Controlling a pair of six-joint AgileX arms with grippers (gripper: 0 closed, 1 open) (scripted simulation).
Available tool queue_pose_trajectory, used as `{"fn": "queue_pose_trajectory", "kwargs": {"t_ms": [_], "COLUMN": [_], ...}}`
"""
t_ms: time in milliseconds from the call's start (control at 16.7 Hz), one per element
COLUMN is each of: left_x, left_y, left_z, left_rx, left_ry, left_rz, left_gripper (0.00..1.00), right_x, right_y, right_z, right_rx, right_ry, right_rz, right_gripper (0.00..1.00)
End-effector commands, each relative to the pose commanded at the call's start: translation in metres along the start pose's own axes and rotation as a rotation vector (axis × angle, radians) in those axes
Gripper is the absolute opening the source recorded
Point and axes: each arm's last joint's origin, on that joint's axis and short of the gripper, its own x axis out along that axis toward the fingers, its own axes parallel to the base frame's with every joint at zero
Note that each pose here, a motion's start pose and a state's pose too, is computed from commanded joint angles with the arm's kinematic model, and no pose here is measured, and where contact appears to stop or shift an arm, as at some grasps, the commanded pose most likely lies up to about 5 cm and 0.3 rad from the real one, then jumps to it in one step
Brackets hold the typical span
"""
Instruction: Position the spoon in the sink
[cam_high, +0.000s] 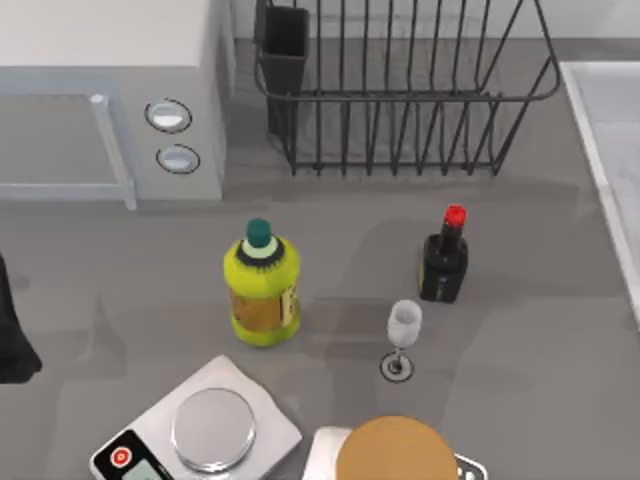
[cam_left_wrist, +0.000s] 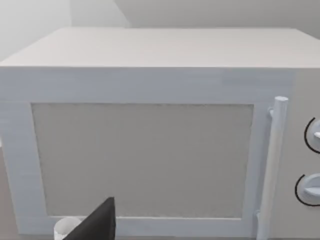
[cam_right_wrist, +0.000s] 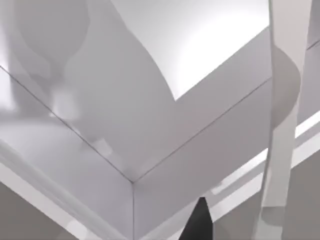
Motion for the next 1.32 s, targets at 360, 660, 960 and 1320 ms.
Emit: {"fn": "queue_pose_trajectory", "kwargs": {"t_ms": [360, 660, 960, 1320], "left_x": [0.0, 0.0, 0.0, 0.0], "left_y": [0.0, 0.0, 0.0, 0.0], "left_z": [0.0, 0.0, 0.0, 0.0], "left_rx": [0.0, 0.0, 0.0, 0.0], "left_ry": [0.0, 0.0, 0.0, 0.0], "left_rz": [0.0, 0.0, 0.0, 0.0], "left_gripper": [1.0, 1.0, 1.0, 1.0], "right_x": [0.017, 0.037, 0.038, 0.044], "right_y": [0.078, 0.114, 0.117, 0.118], "right_z": [0.037, 0.037, 0.036, 0.04], "right_rx": [-0.007, -0.013, -0.014, -0.011], "right_ry": [-0.062, -0.098, -0.104, -0.117], "right_rz": [-0.003, -0.003, -0.001, 0.014], "right_gripper": [0.0, 0.0, 0.0, 0.0]}}
